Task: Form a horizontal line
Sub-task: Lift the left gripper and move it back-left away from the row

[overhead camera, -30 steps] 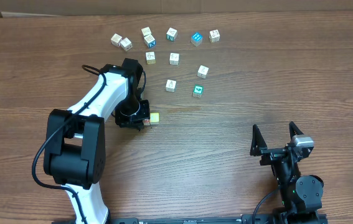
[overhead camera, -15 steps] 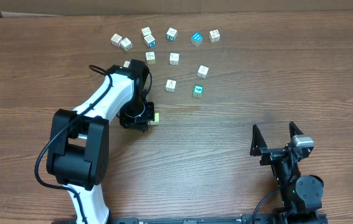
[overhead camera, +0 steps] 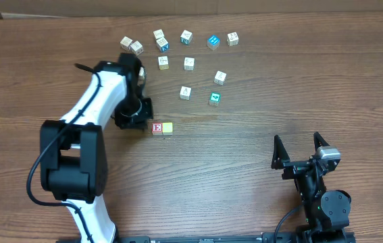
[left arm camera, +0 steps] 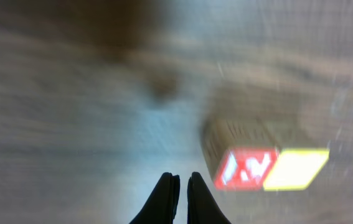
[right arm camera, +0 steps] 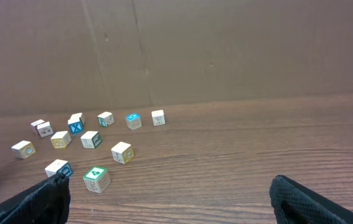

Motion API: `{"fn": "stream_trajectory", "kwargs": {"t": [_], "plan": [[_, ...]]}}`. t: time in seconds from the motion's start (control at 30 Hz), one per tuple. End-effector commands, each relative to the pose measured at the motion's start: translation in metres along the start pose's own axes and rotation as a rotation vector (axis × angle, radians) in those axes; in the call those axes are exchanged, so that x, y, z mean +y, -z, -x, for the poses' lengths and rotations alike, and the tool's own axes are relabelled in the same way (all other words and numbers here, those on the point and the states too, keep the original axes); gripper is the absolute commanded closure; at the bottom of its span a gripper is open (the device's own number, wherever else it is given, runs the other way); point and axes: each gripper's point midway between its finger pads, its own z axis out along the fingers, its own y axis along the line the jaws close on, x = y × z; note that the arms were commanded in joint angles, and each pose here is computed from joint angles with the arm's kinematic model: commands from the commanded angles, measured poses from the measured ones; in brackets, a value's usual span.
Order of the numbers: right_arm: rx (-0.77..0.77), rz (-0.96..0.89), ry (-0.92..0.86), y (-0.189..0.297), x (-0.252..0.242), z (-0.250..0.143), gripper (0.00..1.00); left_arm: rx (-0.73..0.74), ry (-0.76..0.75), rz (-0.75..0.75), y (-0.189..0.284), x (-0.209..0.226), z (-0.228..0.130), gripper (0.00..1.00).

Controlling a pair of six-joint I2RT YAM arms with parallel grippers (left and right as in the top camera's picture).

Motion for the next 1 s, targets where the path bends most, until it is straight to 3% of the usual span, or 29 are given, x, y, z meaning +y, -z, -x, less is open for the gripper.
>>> {"fn": "stream_trajectory", "kwargs": {"t": [0.0, 0.2, 0.97], "plan": [[-0.003, -0.005, 0.005, 0.000, -0.001, -0.002, 0.00, -0.085, 0.099, -0.020, 0.014, 0.015, 0.024, 0.96], [-0.003, -0.005, 0.005, 0.000, -0.001, -0.002, 0.00, -0.098, 0.144, -0.030, 0.015, 0.022, 0.030, 0.96], [-0.003, -0.005, 0.004, 0.000, -0.001, -0.002, 0.00, -0.058, 0.043, 0.021, -0.009, -0.012, 0.004, 0.96]]}}
